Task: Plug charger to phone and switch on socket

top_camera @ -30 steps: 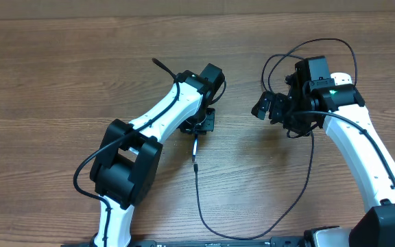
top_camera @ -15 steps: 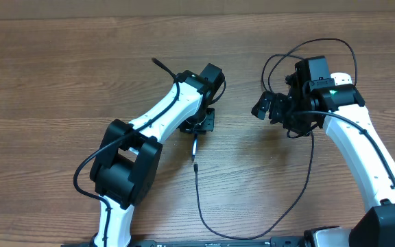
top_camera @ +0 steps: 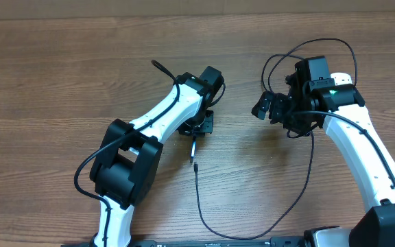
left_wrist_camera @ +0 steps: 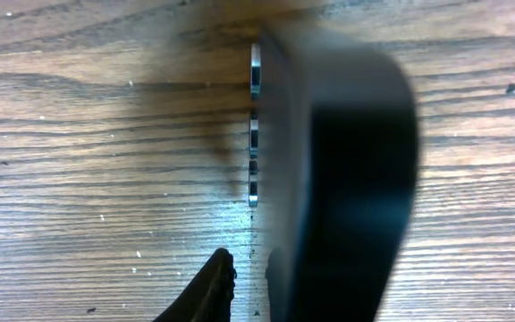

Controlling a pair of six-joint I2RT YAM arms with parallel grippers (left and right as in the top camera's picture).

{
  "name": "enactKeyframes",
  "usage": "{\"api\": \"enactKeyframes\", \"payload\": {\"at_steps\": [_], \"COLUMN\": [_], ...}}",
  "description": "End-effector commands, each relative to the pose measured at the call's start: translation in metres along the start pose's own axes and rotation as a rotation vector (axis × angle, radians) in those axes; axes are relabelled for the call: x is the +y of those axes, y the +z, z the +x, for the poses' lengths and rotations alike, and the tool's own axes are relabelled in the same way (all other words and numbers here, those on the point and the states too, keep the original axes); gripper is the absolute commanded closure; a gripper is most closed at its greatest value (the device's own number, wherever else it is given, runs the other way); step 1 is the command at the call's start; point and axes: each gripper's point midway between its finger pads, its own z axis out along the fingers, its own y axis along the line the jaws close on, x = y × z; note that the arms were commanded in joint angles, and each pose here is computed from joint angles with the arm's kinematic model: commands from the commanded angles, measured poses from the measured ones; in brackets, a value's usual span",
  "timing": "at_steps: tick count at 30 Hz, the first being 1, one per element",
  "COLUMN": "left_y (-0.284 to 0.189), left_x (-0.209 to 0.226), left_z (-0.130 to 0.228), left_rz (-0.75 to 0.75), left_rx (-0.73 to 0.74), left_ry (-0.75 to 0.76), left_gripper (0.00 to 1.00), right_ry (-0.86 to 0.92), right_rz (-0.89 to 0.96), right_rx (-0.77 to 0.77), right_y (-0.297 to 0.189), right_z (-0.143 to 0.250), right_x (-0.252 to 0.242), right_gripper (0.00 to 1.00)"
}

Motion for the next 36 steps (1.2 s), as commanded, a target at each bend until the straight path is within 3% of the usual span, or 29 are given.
{"api": "enactKeyframes", "payload": {"at_steps": [1,7,10,14,23,31,36], "left_y": [0.000,0.000,0.000,-0.004,-0.069,-0.135,-0.145], "left_x": [0.006,0.003,0.002,-0.001,-0.018,0.018,0.038], "left_z": [-0.001,-0.004,-0.004,-0.006,-0.025,-0.035,-0.033], "left_rz": [-0.043,-0.029,-0.024,0.014,0.432,0.675,0.720], "left_rx": [-0.023,-0.033,-0.033,-0.029,-0.055,-0.147,-0.148], "left_ry": [-0.005,-0.006,-0.006,-0.015,-0.005,-0.003,-0.036], "left_gripper": [0.82,0.88,0.96,0.96,0.96,0.96,0.96], "right_ry": [-0.005,-0.005,-0.005,-0.005,-0.005,-0.005,-0.005], "right_rz": [0.003,0.003,0.003,0.003,0.003,0.003,0.003], "right_rx": [-0.011,-0.011,-0.011,-0.011,-0.011,-0.011,-0.011], "right_y": [-0.002,-0.002,-0.002,-0.002,-0.002,-0.002,-0.002], "right_z": [-0.001,-0.001,-0.001,-0.001,-0.001,-0.001,-0.001], "right_x": [-0.001,-0.001,-0.001,-0.001,-0.001,-0.001,-0.001], "right_gripper": [0.00,0.00,0.00,0.00,0.00,0.00,0.00]}}
